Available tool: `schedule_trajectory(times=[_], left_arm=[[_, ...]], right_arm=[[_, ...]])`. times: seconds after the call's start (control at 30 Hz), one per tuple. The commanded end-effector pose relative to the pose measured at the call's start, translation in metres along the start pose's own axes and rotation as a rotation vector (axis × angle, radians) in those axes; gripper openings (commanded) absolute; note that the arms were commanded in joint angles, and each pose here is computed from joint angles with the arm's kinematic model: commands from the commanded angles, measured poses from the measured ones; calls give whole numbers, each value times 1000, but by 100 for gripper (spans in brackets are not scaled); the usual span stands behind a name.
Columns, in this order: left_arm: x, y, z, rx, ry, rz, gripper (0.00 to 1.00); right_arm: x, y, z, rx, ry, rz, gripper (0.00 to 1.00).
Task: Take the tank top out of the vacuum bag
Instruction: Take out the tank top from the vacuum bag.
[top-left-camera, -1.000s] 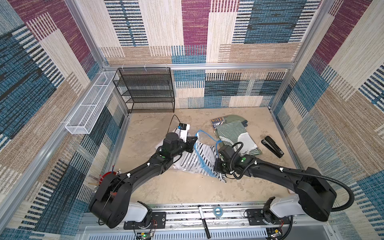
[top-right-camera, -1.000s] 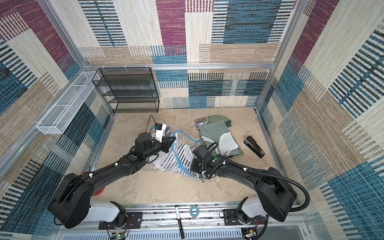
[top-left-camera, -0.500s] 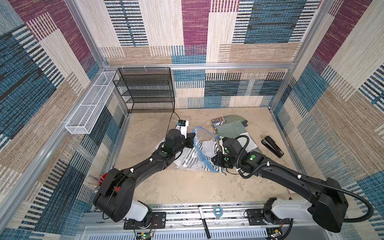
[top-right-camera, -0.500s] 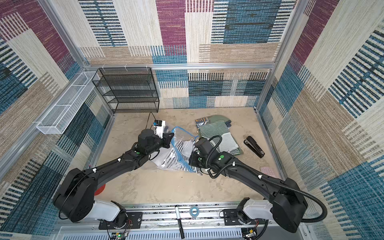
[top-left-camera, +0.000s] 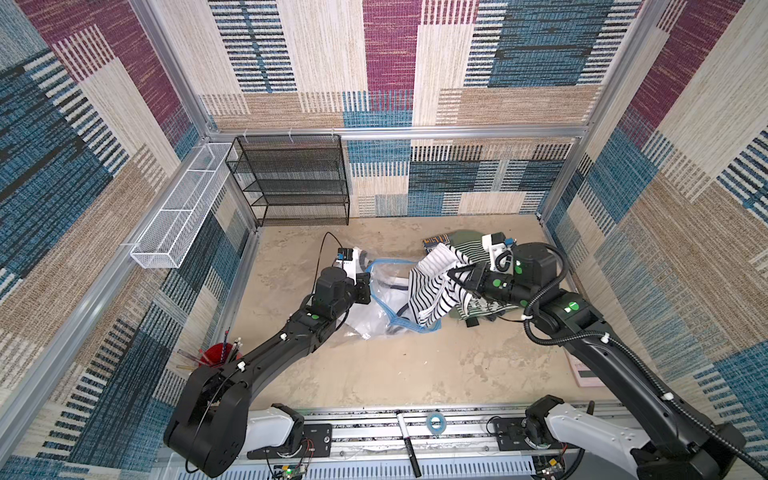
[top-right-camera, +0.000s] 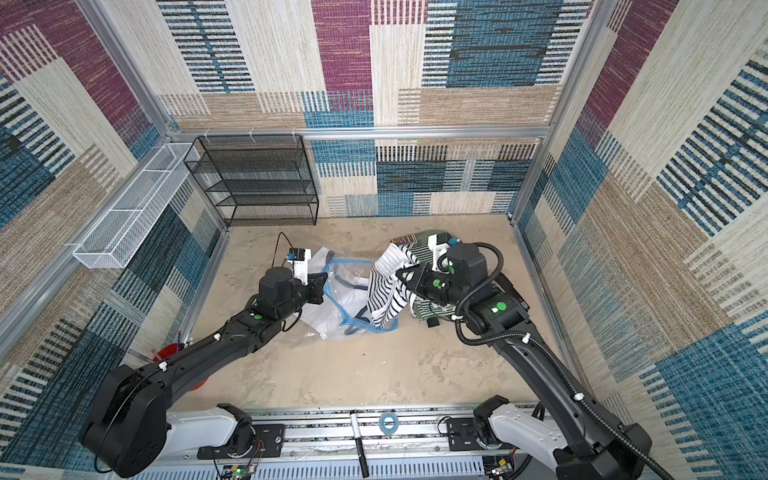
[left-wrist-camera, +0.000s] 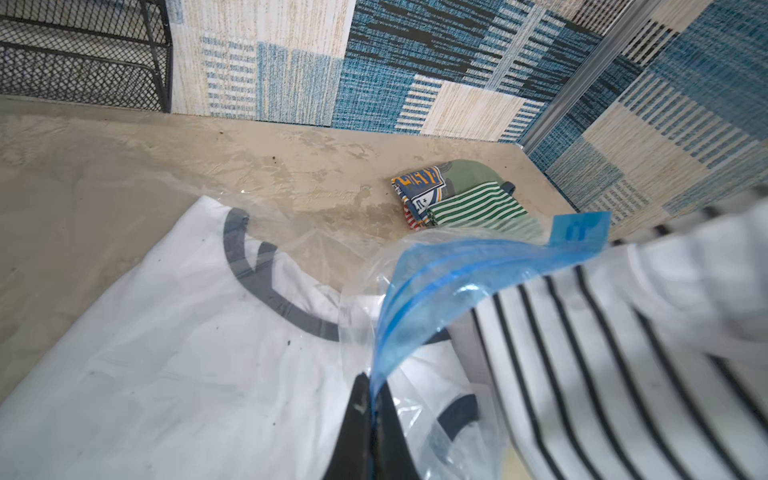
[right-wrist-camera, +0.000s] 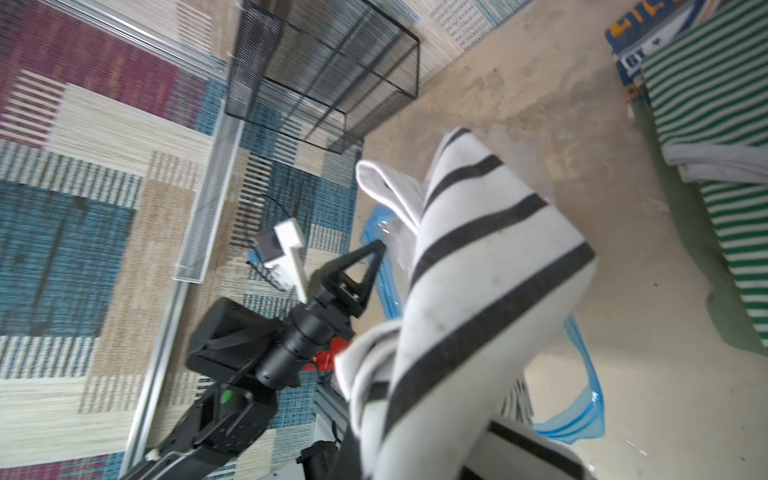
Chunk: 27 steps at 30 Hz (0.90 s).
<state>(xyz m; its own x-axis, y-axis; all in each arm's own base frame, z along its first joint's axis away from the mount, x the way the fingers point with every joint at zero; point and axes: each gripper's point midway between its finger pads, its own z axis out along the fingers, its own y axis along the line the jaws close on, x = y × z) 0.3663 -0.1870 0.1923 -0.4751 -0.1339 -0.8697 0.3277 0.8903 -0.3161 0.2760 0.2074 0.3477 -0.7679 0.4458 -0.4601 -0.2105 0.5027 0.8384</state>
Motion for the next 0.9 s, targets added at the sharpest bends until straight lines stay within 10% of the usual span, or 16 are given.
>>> schedule_trajectory(times=[0.0, 0.3, 0.87], left_arm=[[3, 11, -3, -49, 11, 9, 0], [-5, 47, -20, -198, 16, -33, 0], [-21, 43, -46, -172, -12, -15, 0]], right_arm=[[-30, 47, -17, -154, -80, -32, 0], [-105, 79, -32, -228, -275, -70, 0], [-191, -67, 40, -2, -618, 195, 0]])
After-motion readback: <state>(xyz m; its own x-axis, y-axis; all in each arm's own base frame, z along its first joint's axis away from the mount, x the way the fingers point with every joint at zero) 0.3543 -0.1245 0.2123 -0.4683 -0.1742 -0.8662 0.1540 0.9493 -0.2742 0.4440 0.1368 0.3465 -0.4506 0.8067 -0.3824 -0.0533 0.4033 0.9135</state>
